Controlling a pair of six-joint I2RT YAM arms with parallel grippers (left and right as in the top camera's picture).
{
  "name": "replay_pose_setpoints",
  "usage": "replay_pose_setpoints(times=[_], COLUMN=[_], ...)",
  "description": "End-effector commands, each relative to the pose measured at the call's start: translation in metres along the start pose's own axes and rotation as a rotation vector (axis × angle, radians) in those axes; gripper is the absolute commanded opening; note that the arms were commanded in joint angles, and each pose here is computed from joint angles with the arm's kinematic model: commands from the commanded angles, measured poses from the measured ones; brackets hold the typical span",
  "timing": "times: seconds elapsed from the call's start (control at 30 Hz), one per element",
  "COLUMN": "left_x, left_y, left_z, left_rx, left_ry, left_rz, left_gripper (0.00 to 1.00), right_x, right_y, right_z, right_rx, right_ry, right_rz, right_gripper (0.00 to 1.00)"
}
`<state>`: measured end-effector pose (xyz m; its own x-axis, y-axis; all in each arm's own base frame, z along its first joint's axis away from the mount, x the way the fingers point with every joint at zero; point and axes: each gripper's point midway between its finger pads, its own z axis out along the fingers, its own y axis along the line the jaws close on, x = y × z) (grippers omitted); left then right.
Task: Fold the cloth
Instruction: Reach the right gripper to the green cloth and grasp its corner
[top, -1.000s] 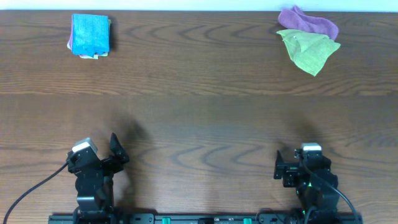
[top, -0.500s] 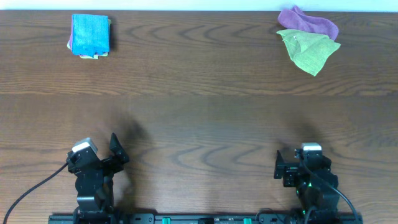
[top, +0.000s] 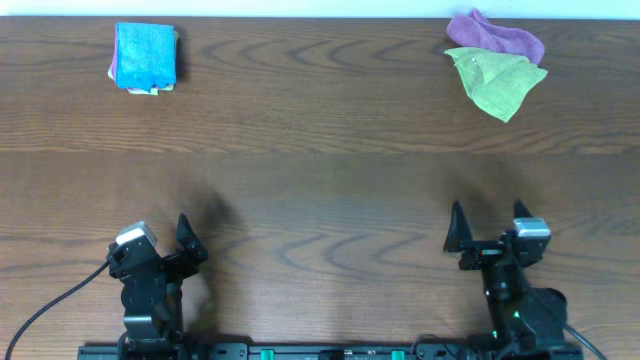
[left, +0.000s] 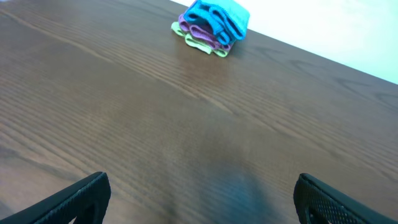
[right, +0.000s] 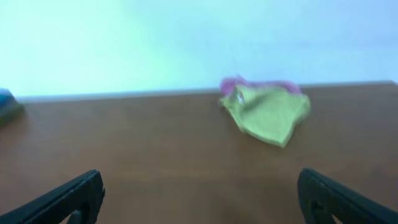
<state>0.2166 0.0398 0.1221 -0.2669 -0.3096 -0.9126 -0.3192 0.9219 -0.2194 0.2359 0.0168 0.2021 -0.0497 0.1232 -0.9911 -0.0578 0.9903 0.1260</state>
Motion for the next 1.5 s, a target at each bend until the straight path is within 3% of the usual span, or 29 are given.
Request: replay_pose_setpoints(times=[0.0, 0.1, 0.27, 0.67, 0.87, 1.13, 1.47], left_x=[0.008, 0.008, 0.008, 0.008, 0.008, 0.008, 0.008], left_y=[0.003, 0.003, 0.003, 0.003, 0.003, 0.003, 0.003], left_z=[0.003, 0.003, 0.003, 0.003, 0.003, 0.003, 0.003], left_rx=[-0.010, -0.010, -0.010, -0.010, -0.010, -0.010, -0.010], left_ry=[0.014, 0.013, 0.014, 0.014, 0.014, 0.014, 0.013], left_rz=[0.005, 0.004, 0.004, 0.005, 0.005, 0.004, 0.005], left_gripper=[0.95, 0.95, 0.96, 0.95, 0.95, 0.95, 0.95], right_x=[-0.008, -0.015, -0.022, -0.045, -0.003, 0.065, 0.080], right_y=[0.014, 0.009, -0.014, -0.081, -0.104, -0.107, -0.113], right_z=[0.005, 0.017, 0.059, 0.189, 0.244, 0.271, 0.298], right_rx=[-0.076, -0.038, 0.091, 0.270, 0.295, 0.251, 0.270], right_ry=[-0.012, 0.008, 0.179, 0.500, 0.629, 0.775, 0.794], right_rz=[0.092, 0.104, 0.087, 0.065, 0.083, 0.056, -0.095], right_gripper=[0.99, 0.99, 0.99, 0.99, 0.99, 0.95, 0.93])
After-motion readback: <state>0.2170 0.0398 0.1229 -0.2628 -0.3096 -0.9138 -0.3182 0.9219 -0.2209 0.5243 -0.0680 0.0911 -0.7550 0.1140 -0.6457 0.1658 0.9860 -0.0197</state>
